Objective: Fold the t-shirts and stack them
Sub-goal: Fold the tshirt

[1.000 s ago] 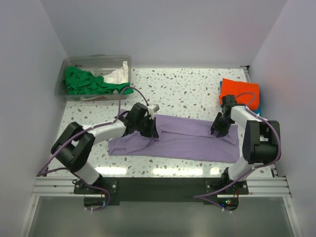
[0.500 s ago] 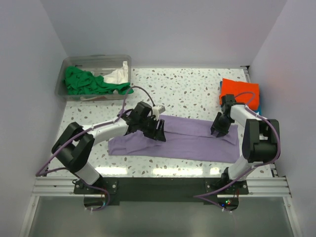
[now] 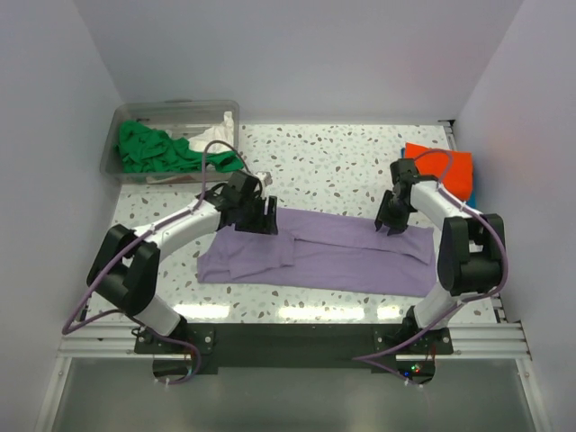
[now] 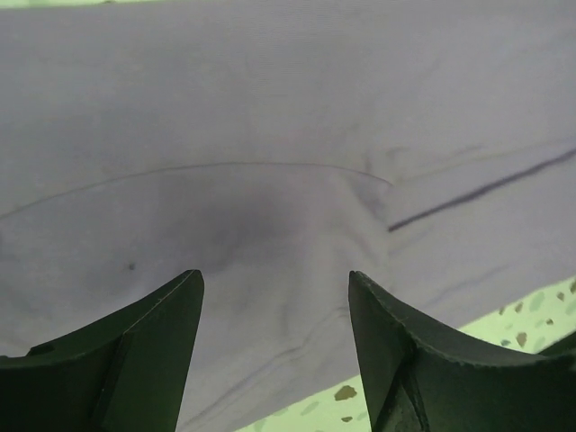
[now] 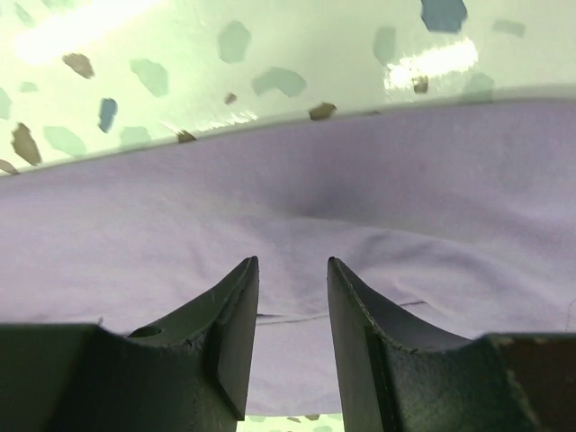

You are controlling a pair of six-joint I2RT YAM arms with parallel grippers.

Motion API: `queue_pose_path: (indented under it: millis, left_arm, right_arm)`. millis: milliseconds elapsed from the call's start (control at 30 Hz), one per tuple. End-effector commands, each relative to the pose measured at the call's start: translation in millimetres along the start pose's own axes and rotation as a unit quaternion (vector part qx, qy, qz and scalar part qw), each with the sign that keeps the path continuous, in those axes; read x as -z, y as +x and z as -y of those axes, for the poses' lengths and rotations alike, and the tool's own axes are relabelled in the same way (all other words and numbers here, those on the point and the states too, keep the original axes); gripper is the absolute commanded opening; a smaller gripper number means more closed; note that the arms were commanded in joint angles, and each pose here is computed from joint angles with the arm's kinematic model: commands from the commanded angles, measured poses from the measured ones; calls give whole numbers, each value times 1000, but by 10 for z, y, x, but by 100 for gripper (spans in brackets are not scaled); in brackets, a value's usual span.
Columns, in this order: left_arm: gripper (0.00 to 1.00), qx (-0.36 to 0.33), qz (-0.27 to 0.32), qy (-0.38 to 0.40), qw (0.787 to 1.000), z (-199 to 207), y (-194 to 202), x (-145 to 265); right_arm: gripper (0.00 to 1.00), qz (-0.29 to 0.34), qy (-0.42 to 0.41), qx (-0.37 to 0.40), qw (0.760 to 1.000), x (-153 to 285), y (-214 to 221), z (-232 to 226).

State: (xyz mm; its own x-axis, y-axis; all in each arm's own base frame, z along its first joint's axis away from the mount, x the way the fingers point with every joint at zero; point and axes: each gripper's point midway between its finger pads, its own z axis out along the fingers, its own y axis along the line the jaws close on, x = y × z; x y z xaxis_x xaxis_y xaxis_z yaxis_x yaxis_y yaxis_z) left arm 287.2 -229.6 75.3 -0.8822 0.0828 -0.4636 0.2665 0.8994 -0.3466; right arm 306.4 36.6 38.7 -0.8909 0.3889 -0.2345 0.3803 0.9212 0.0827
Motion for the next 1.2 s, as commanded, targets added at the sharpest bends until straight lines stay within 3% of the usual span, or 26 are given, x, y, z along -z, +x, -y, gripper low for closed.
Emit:
queue_pose_path:
  millis: [0,200,500,867,1033,1167]
  left_arm:
    - [71,45,-10,-66,997,-368,6,-45]
    - [74,55,10,-84,995,-494,-93,-47]
    - [75,51,-31,-84,995,-579,-33,-476]
    - [75,28,-59,-43,997,-472,-207,-981]
    - [75,17,-69,-12,997,-376,-298,-1200]
    - [75,3,-51,-3,999,-309,-613,-1351]
  right_arm:
    - [40,1,-10,9,1000,-83,-104,-105]
    - [40,-15,-3,9,1000,-268,-7,-66]
    - [38,-59,54,9,997,-455,303,206]
    - [36,-79,161,-7,984,-229,473,607]
    - [36,-77,172,-15,982,-108,538,684]
    - [37,-80,157,-23,984,-81,595,646]
